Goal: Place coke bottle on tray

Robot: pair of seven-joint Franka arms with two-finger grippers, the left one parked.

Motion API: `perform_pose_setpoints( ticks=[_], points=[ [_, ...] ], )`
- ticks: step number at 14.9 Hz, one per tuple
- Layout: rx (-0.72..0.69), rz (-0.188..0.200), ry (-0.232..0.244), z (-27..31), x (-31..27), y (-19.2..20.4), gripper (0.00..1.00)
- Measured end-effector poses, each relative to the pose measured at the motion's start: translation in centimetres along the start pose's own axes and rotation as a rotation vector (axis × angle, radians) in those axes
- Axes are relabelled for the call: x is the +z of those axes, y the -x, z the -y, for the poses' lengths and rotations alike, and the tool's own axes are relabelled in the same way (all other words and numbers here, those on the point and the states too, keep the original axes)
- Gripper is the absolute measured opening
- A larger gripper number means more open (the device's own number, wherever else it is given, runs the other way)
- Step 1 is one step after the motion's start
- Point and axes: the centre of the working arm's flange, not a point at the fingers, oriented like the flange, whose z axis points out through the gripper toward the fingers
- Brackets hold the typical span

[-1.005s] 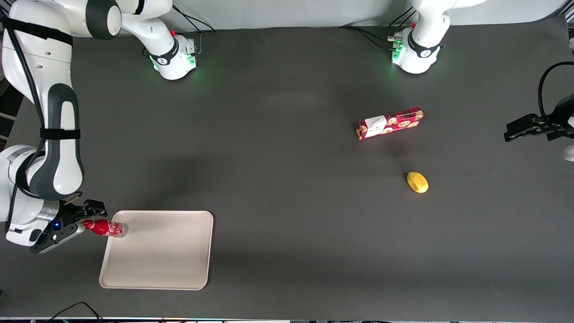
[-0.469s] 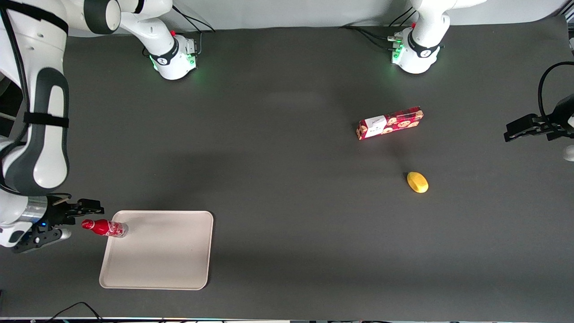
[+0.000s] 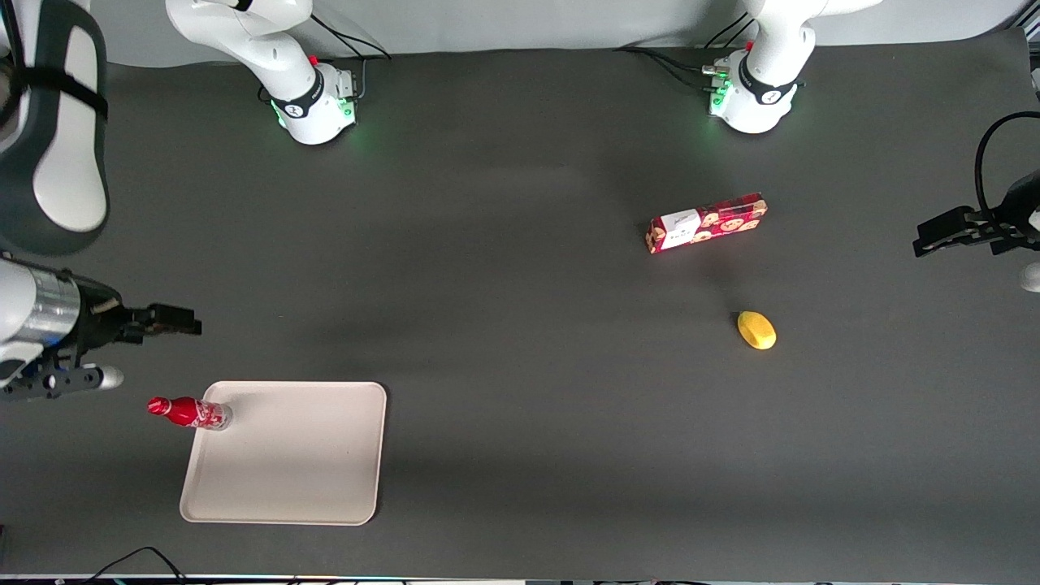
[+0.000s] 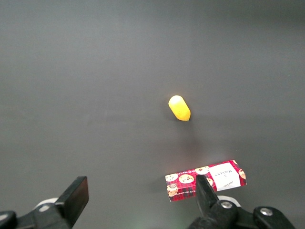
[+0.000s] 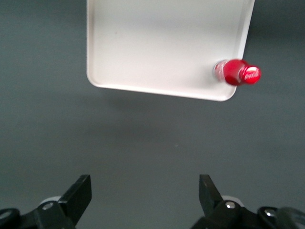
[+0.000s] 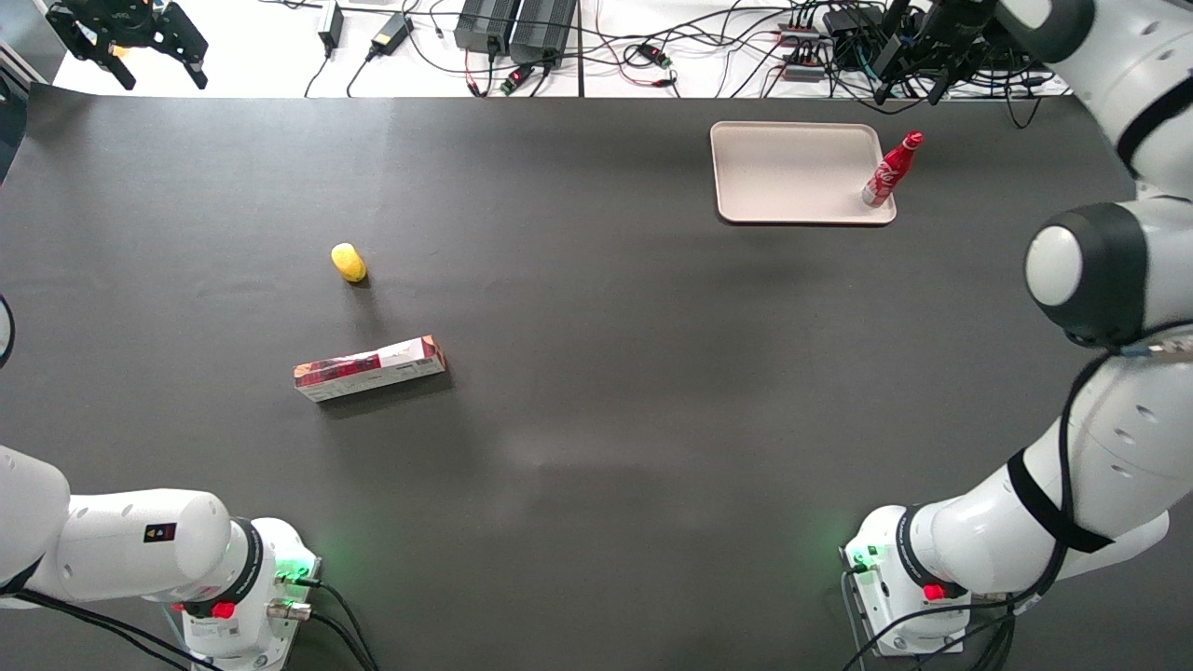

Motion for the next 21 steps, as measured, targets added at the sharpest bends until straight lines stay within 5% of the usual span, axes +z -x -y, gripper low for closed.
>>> perform_pose_setpoints(
  ticks=[4,8,19,21],
  points=[
    [0.023,-0.009,-0.047,0.1,-3.3,6.0,1.0],
    [0.092,0.011,0.012,1.0,-3.5,10.8,1.0],
    [0.187,-0.071,0.028,-5.6,-5.1,10.9,1.0],
    [0.195,-0.078,0.063,-6.5,-5.5,10.3,1.0]
  ],
)
